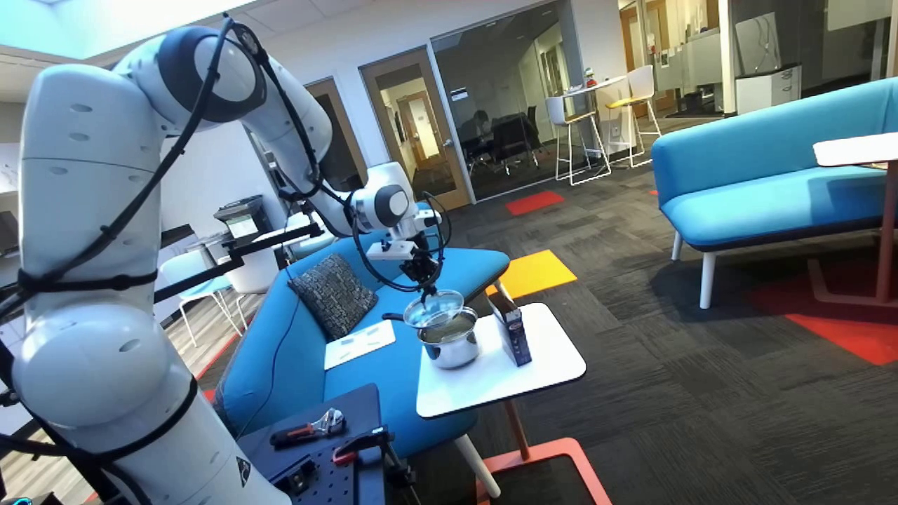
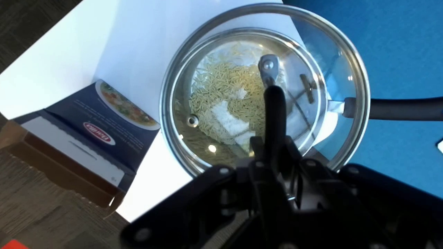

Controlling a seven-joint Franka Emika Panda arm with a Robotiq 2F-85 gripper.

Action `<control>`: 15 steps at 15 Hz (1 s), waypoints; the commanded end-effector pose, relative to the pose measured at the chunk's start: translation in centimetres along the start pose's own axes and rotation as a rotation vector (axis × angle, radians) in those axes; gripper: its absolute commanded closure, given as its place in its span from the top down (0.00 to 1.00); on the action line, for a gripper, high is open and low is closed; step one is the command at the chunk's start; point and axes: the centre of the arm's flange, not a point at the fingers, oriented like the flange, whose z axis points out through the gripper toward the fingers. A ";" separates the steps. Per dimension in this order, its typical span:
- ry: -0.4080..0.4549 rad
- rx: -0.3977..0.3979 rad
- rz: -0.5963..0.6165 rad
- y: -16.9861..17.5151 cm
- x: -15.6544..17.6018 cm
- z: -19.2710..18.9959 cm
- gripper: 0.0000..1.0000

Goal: Pour some of the contents of the blue box into the silver pot and close the pot with the glass lid

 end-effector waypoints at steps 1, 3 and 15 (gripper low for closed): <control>-0.011 -0.019 -0.030 0.5 2.4 -0.4 0.04; -0.029 -0.018 -0.034 0.7 3.3 0.2 0.04; -0.087 0.020 -0.043 1.2 5.3 4.8 0.04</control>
